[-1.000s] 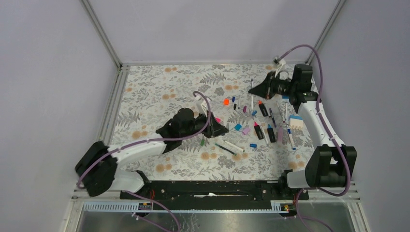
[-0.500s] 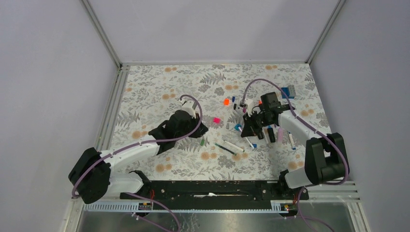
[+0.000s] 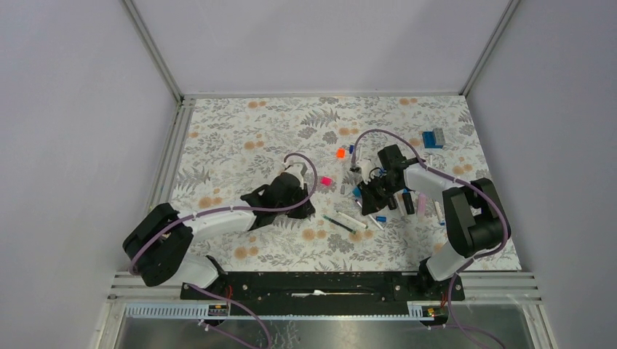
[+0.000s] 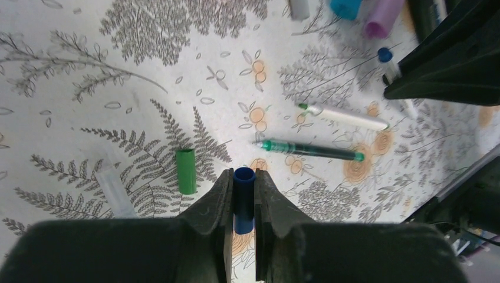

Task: Open the pen caps
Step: Place the pen cap at the center of the board.

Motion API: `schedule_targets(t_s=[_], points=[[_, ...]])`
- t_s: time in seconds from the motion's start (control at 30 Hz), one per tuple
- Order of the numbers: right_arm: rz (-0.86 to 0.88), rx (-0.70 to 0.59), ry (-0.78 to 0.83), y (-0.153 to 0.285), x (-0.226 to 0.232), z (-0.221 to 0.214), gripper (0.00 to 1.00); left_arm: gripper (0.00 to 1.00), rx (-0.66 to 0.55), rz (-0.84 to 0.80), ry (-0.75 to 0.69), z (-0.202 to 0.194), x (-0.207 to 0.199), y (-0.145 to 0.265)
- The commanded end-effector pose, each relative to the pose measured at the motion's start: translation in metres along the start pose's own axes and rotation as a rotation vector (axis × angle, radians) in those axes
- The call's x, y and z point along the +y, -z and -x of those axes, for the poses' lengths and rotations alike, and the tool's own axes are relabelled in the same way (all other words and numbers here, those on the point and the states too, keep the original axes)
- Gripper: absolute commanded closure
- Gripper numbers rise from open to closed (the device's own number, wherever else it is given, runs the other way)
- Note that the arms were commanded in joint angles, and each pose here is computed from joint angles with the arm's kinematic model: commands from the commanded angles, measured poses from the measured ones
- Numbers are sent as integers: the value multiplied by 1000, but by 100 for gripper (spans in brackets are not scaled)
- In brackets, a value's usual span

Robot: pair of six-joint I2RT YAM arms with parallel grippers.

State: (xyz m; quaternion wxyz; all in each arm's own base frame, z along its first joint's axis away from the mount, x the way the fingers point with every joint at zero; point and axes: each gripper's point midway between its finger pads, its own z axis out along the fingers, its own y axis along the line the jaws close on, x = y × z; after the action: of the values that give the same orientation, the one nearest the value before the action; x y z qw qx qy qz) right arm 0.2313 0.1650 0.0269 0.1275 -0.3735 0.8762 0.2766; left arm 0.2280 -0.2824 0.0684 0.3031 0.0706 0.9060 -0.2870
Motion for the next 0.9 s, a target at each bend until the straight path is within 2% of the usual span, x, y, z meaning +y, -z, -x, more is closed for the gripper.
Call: schedule_targets(t_s=[0.0,0.17,0.33,0.47,0.6,0.73,0.8,0.87], points=[[-50,-1,31,-1,-9,12,80,100,-7,33,0,0,-4,-8],[-43,1,31,-1,-7,13,71,92,55,54,-35,-15,-9,-19],[-44,-24,48,9,0,18,57,86,97,97,-54,-19,-6,-26],[-45,-72,90,27,10,28,49,75,81,125,-77,-9,-6,-21],[-47,-159,120,55,16,37,42,58,41,133,-106,8,-12,-11],[-135,-260,111,95,0,37,31,54,-17,132,-166,37,-24,8],[-207,-312,109,119,-8,37,25,51,-84,155,-218,65,-28,27],[-295,-346,125,144,-13,38,14,42,-186,180,-258,99,-30,54]])
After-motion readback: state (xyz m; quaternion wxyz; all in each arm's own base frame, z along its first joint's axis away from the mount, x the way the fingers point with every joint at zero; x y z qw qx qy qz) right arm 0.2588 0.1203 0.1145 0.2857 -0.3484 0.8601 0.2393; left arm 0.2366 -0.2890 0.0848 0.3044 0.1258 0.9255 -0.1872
